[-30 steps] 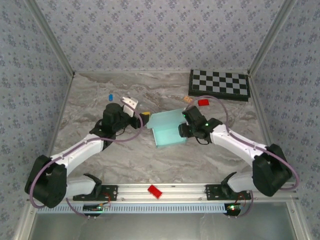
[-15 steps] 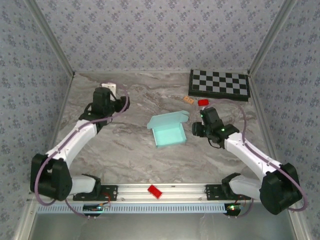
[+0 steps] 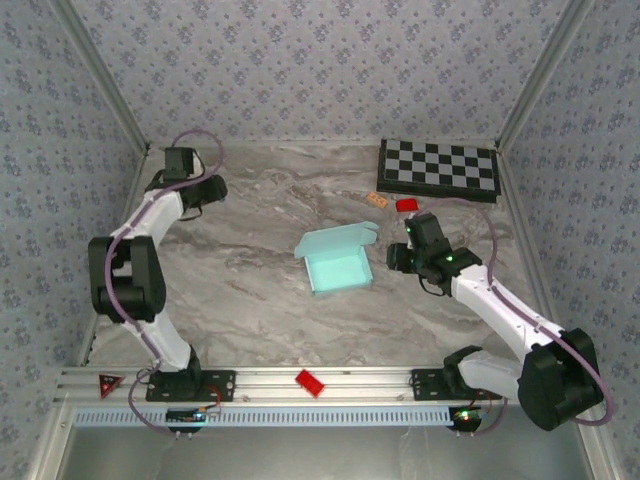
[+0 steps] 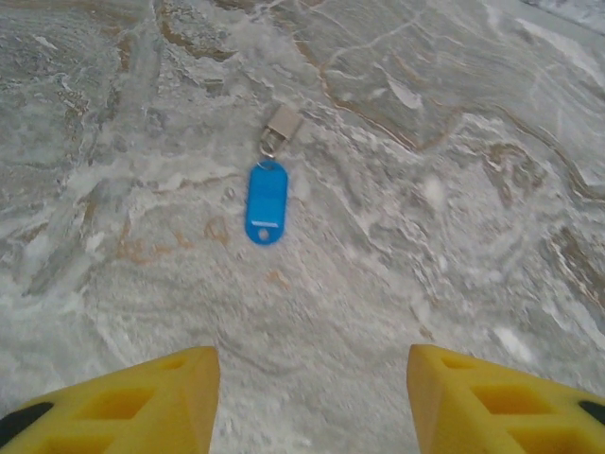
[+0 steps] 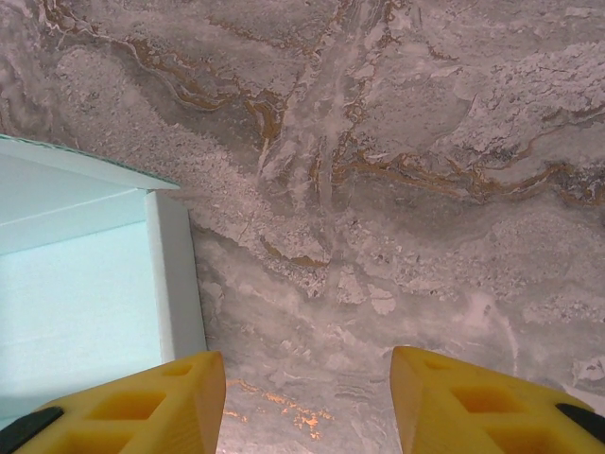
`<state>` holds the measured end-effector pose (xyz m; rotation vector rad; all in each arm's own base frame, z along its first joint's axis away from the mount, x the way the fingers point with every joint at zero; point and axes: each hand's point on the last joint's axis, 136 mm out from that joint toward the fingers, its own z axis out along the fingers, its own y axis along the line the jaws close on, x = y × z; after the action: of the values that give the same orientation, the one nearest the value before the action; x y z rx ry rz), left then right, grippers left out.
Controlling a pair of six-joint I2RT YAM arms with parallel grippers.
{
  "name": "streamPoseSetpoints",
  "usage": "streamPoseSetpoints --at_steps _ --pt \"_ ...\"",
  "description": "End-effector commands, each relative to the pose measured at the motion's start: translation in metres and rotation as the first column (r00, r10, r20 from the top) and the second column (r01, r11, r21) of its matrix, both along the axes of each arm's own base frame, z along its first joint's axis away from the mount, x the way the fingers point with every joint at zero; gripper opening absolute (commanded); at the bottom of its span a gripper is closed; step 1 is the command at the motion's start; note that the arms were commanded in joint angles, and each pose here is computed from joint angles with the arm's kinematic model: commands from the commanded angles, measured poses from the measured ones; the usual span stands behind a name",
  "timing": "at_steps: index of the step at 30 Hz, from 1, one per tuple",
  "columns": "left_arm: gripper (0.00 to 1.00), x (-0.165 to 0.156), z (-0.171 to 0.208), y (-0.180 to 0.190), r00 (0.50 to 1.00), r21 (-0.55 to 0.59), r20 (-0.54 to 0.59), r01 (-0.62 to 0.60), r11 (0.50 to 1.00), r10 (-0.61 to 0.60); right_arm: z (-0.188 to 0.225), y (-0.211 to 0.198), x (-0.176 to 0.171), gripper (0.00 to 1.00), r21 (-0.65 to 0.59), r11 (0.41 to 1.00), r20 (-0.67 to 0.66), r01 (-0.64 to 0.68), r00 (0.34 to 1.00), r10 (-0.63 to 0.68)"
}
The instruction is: Fold the paper box
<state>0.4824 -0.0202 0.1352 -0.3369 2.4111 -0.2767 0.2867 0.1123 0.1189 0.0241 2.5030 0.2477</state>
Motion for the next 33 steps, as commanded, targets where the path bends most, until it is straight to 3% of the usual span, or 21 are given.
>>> streamPoseSetpoints --at_steps 1,19,33 --pt "0.52 0.014 -0.014 0.003 0.998 -0.051 -0.058 0.001 0.999 -0.004 -0.003 -0.002 -0.007 0.51 0.003 1.000 -0.022 -0.008 1.000 0.008" --pt "0.35 0.089 -0.068 0.021 0.986 -0.123 -0.168 -0.033 0.992 0.012 -0.007 0.000 -0.010 0.50 0.018 1.000 -0.042 -0.009 0.999 0.010" --pt "0.30 0.102 -0.090 0.018 0.976 -0.151 -0.217 -0.034 0.988 0.000 -0.014 0.002 -0.009 0.50 0.017 1.000 -0.069 -0.013 0.998 0.015"
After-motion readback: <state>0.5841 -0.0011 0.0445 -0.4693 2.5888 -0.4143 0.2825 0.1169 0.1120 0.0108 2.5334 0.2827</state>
